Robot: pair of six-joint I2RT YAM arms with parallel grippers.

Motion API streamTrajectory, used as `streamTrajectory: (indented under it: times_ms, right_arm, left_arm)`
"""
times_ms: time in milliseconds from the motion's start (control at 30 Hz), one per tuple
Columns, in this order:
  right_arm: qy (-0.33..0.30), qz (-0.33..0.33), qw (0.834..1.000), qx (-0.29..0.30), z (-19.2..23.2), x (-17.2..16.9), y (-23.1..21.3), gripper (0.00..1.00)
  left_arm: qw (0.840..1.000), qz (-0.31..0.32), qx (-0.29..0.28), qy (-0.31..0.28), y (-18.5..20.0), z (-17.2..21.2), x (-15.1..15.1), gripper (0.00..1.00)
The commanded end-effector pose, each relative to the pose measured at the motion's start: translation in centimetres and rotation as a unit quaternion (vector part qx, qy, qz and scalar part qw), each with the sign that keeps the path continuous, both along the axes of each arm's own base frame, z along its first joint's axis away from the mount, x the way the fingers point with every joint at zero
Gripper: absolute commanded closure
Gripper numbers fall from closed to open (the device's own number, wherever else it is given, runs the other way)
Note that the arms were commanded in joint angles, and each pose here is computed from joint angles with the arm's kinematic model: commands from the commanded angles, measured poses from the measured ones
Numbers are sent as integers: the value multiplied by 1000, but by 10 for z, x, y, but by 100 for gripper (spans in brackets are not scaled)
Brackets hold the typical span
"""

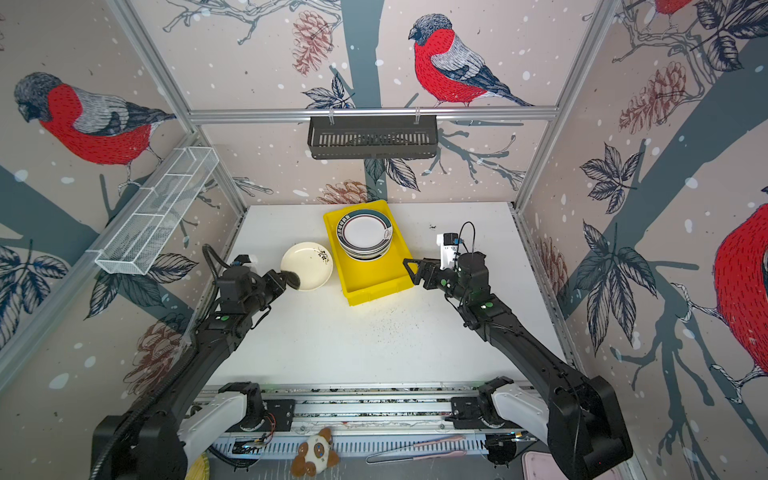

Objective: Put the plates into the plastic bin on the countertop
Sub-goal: 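Lift the cream plate with the left gripper and lower it onto the bin stack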

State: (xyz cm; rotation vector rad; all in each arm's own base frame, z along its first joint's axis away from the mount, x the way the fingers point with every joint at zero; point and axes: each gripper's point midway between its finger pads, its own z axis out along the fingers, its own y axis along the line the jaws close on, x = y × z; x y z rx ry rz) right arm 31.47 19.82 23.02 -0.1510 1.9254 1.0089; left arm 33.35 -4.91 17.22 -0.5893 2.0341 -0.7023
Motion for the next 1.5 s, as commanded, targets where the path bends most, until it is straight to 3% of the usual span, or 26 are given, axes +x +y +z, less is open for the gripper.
streamTrajectory:
  times_ms: [0,267,767,1100,1367,1467]
  right_arm:
    - [-13,-4,1000,-7,3,0,-4,12]
    - [-9,-14,1000,-13,0,1,-10,11]
    - [1,-39,999,-37,-10,-3,-28,11]
    - [19,-59,996,-58,-23,-2,-42,11]
    - [24,-60,996,-62,-27,-1,-44,11]
    - [24,-64,995,-70,-28,0,-47,11]
  left_arm:
    - [999,-3,-6,-36,-3,27,14,100]
    - [996,-60,-7,-72,-54,60,69,100]
    - [993,-94,60,-37,-103,36,174,100]
    - [988,-96,118,7,-123,0,196,100]
    - [982,-83,168,19,-125,-4,199,100]
    - [980,-90,176,26,-127,-7,200,92]
